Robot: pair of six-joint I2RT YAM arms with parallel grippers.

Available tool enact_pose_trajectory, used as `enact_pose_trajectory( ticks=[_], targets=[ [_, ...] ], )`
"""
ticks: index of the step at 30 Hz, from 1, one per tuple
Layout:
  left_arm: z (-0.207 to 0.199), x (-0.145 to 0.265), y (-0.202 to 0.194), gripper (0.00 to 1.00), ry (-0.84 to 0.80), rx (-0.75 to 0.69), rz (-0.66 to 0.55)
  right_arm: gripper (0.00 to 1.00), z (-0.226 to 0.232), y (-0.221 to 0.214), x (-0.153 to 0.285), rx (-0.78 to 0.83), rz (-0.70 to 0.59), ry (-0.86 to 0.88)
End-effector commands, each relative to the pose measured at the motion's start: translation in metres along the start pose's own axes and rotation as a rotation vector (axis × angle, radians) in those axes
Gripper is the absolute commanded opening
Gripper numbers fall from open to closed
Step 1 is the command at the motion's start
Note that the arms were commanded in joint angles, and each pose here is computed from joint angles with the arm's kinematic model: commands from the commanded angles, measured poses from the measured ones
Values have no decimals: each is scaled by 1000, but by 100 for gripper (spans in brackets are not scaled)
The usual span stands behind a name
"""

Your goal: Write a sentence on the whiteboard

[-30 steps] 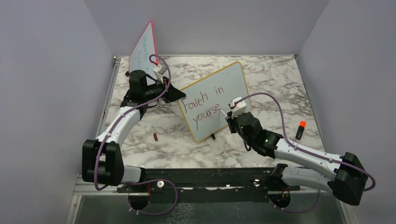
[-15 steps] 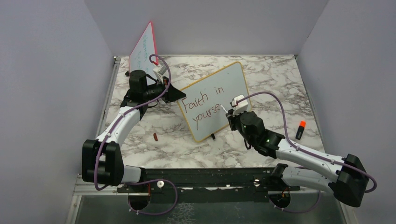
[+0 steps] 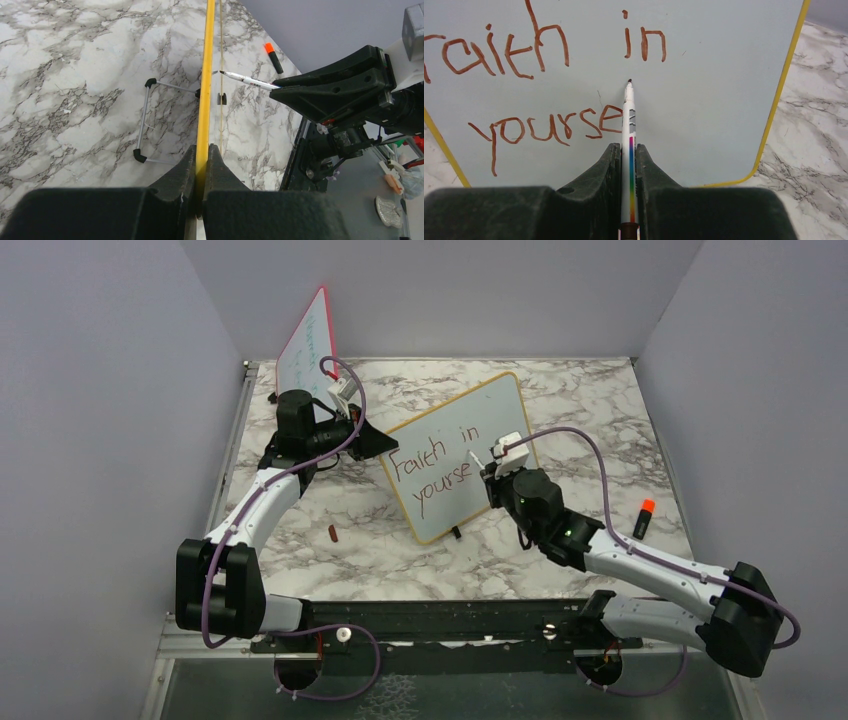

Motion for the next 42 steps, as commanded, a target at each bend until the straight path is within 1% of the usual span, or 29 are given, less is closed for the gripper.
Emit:
enact_pose_trajectory(
  ticks=[1,7,20,27,28,36,42],
  targets=[
    [15,-5,-21,0,67,49,74,1,-1,10,-6,-3,-30,3],
    [15,-6,-21,0,67,49,74,1,3,-2,-6,-3,22,29],
    [15,-6,-21,0,68,48,74,1,6,-27,10,-34,132,86],
    [15,-6,-22,0,69,49,74,1,5,-36,15,-48,164,76],
    [15,-6,-22,0,69,49,74,1,4,-41,17,-42,189,73],
    [15,-6,-22,0,69,49,74,1,3,-49,20,-43,214,58],
    [15,-5,-21,0,70,48,73,1,-2,-38,18,-42,167,16]
  ],
)
Point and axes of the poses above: each gripper's point midway between its finger pads, its own x axis back along the fingers, its own z axis along the line the jaws close on, y = z × x, the point moved 9 cm from there along x, back along the fingers, and after that the axes turned 8 degrees about x, right-handed, at the moved point
